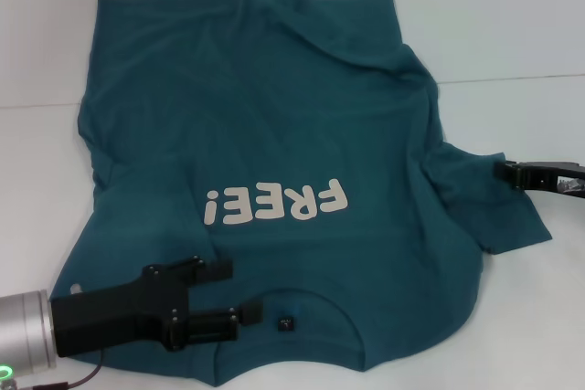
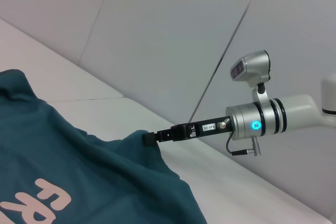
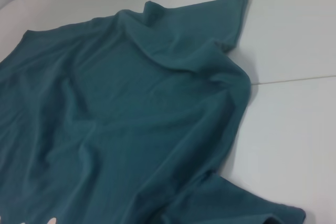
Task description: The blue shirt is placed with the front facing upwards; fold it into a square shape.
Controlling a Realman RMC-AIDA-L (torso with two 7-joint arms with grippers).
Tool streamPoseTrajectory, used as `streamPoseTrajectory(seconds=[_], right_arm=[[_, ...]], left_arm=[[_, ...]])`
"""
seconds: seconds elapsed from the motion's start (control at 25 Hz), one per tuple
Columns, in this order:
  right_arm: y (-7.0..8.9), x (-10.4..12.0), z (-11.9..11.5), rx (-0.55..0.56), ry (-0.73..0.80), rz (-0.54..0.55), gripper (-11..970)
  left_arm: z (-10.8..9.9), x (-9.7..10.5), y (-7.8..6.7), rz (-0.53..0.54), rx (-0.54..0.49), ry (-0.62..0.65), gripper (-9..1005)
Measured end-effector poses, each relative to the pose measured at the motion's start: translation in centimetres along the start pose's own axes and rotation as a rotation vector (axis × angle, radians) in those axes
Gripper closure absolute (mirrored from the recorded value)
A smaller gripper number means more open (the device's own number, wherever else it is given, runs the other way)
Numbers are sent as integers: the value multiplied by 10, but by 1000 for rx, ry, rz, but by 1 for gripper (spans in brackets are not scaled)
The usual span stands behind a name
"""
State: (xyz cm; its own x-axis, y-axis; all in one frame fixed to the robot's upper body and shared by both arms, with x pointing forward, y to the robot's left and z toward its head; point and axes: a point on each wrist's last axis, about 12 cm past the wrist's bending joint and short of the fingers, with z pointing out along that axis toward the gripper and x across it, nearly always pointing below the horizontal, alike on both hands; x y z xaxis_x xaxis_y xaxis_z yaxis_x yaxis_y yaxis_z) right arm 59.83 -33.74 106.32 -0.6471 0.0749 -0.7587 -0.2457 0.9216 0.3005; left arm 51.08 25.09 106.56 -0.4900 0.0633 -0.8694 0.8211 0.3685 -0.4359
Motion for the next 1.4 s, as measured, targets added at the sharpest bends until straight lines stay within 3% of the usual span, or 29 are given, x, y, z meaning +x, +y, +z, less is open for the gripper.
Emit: streamPoseTrajectory(seconds=[0.16,0.8,1.4], right_arm=[[-4,2,-3,11,-9,15,949],[-32,4,-29,75,-48,52,912],[-35,-18,-42,66,-87,6,878]], left_arm=[[0,0,0,0,0,3,76],[2,4,-2,-18,9,-5,77],[4,6,-4,-34,19,-9,77]])
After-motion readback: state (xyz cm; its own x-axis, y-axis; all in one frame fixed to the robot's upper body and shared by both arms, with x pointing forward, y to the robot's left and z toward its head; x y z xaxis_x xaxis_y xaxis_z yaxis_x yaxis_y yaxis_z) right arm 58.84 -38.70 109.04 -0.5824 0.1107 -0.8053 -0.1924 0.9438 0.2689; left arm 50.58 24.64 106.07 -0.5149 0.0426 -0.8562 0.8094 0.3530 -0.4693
